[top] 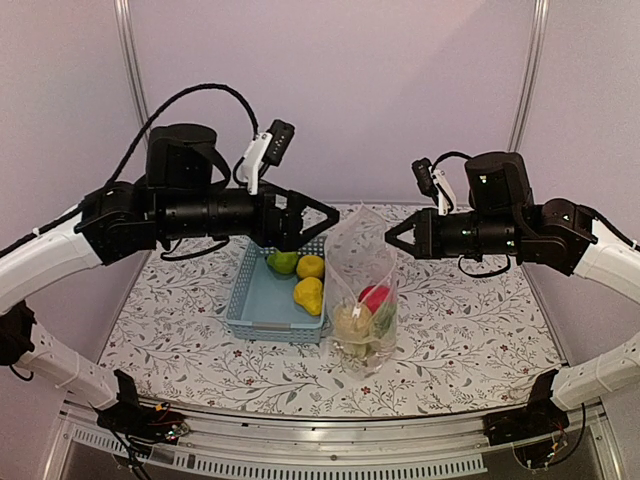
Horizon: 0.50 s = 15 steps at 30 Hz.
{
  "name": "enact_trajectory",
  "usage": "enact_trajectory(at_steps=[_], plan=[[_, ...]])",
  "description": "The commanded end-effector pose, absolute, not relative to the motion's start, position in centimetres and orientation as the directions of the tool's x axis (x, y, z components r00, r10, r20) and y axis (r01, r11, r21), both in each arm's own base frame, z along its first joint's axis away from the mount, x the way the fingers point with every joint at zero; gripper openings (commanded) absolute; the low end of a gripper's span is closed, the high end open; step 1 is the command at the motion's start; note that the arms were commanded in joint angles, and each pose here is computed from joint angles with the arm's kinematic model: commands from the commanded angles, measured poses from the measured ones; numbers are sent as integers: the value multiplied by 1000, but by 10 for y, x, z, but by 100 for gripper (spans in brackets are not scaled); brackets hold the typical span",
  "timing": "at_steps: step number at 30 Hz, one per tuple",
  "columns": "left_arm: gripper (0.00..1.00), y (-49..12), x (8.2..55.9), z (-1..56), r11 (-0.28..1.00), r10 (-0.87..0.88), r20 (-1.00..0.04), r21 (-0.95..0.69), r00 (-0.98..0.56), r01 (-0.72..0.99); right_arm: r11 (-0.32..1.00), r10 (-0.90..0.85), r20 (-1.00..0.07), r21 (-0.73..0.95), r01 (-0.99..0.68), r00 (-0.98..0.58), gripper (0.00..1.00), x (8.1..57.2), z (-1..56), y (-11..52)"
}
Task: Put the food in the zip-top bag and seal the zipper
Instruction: Place the fake fruit in the zipper food storage bag, then pick up the fake fruit from the bin.
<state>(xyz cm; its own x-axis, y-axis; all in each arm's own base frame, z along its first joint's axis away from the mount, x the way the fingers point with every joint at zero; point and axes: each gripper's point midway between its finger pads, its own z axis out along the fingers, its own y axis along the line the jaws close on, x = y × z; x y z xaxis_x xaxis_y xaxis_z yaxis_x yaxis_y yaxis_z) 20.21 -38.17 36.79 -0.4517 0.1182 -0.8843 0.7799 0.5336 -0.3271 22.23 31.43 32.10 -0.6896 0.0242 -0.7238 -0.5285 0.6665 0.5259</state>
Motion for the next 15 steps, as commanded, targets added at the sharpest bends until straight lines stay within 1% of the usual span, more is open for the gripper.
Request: enact_trajectory(at_steps=[1, 8, 12, 15], plan=[[94, -365, 209, 397, 551, -17, -908, -358, -419, 754, 662, 31, -742, 517, -543, -669, 0, 222, 330, 314], [94, -322, 259, 338, 733, -112, -813, -456, -572, 504, 665, 38, -740, 520, -536, -671, 0, 223, 331, 313], [93, -304, 280, 297, 818, -113, -766, -434, -633, 378, 670, 42, -739, 520, -530, -673, 0, 223, 331, 312], [94, -297, 293, 269, 842, -121, -731, -434, -671, 321, 672, 40, -739, 518, -529, -673, 0, 223, 330, 311]])
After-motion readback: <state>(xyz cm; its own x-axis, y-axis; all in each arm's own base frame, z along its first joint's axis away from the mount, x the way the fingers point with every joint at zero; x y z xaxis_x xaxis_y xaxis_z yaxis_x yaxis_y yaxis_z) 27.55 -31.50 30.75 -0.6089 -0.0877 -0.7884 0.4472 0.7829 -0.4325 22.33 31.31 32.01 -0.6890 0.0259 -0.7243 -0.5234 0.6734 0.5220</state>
